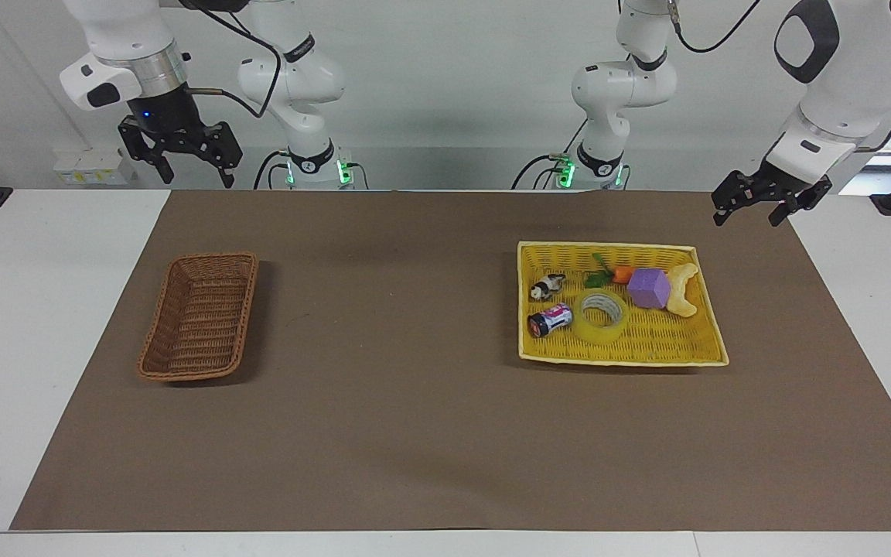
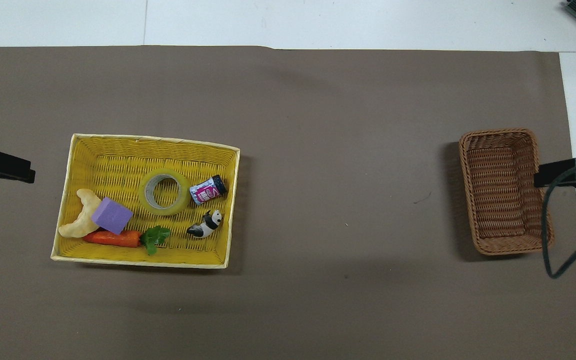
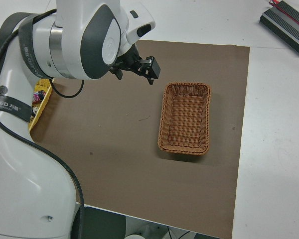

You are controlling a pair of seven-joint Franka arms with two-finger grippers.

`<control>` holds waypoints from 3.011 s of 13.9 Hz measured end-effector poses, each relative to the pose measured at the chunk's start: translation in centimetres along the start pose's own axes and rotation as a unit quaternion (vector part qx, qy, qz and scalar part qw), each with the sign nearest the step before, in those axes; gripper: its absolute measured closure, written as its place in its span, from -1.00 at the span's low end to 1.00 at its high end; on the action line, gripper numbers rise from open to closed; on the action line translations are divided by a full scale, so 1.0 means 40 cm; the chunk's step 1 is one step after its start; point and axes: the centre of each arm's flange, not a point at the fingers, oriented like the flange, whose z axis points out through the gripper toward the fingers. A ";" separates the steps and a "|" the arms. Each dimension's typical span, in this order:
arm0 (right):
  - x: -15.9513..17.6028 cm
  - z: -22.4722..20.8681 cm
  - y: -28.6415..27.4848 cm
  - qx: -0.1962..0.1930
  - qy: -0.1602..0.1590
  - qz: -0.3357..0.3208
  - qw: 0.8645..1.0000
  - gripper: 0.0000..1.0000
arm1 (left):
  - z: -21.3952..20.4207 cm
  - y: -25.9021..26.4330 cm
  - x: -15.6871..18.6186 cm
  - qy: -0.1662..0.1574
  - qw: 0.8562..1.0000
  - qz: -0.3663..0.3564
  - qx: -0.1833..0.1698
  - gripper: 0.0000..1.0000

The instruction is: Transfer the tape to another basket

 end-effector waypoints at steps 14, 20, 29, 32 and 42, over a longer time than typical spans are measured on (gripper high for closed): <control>-0.002 0.001 0.000 0.000 -0.003 0.000 1.000 -1.00 | 0.369 0.167 0.084 0.015 0.993 0.115 0.001 -1.00; -0.008 0.006 -0.004 0.012 -0.015 -0.003 1.000 -1.00 | 0.613 0.233 0.076 0.005 0.989 0.148 -0.001 -1.00; -0.010 0.008 0.000 0.014 -0.019 -0.001 1.000 -1.00 | 0.680 0.268 0.042 0.019 0.994 0.106 -0.001 -0.56; -0.010 0.008 0.000 0.014 -0.019 -0.001 1.000 -1.00 | 0.679 0.287 0.040 0.019 0.995 0.097 -0.001 0.23; -0.010 0.008 0.000 0.014 -0.019 -0.001 1.000 -1.00 | 0.430 0.259 0.103 -0.020 0.997 0.073 0.002 0.55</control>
